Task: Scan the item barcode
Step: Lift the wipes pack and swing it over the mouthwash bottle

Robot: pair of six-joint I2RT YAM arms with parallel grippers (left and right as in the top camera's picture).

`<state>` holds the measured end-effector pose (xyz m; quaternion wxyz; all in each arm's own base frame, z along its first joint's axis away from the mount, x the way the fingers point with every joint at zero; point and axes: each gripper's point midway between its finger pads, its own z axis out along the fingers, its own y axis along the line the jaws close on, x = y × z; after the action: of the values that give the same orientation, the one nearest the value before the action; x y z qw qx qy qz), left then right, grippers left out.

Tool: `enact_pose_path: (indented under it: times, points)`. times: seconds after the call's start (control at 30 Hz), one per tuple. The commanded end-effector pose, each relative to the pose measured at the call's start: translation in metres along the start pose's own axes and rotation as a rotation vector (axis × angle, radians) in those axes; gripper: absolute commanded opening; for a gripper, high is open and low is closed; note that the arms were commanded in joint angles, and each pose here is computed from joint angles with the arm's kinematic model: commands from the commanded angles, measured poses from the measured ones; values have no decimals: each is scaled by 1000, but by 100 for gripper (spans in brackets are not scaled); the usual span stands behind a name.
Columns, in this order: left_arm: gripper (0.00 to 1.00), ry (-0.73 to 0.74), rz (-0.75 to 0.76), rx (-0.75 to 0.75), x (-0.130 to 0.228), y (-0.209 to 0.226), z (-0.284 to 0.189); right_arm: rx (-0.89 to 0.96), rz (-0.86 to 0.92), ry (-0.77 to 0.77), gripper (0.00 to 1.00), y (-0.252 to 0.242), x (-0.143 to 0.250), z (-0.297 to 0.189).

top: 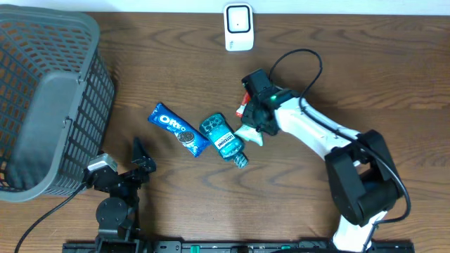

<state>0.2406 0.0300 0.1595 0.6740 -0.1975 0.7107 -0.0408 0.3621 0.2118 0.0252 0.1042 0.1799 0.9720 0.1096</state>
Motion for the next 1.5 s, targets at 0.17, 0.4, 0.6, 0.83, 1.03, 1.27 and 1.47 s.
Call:
enact_pose_path:
  times: [0.17,0.4,0.6,0.83,1.03,1.27,1.47]
  points:
    - [98,35,20,-17,15,6,2,-1029,-449,399,1,89,37,-141]
    - [98,35,20,-17,15,6,2,-1504,-853,192,1,84,35,-203]
    - [98,35,20,-17,15,6,2,-1580,-1149,-42,1,91,48,-204]
    - [98,35,20,-17,15,6,2,-1658,-1389,-181,1,109,77,-207]
    - [98,35,20,-17,15,6,2,-1708,-1541,-298,1,126,87,-218]
    - [98,35,20,-17,15,6,2,-1745,-1671,-429,1,144,90,-257]
    - [98,35,20,-17,15,6,2,-1768,-1750,-519,1,153,95,-302]
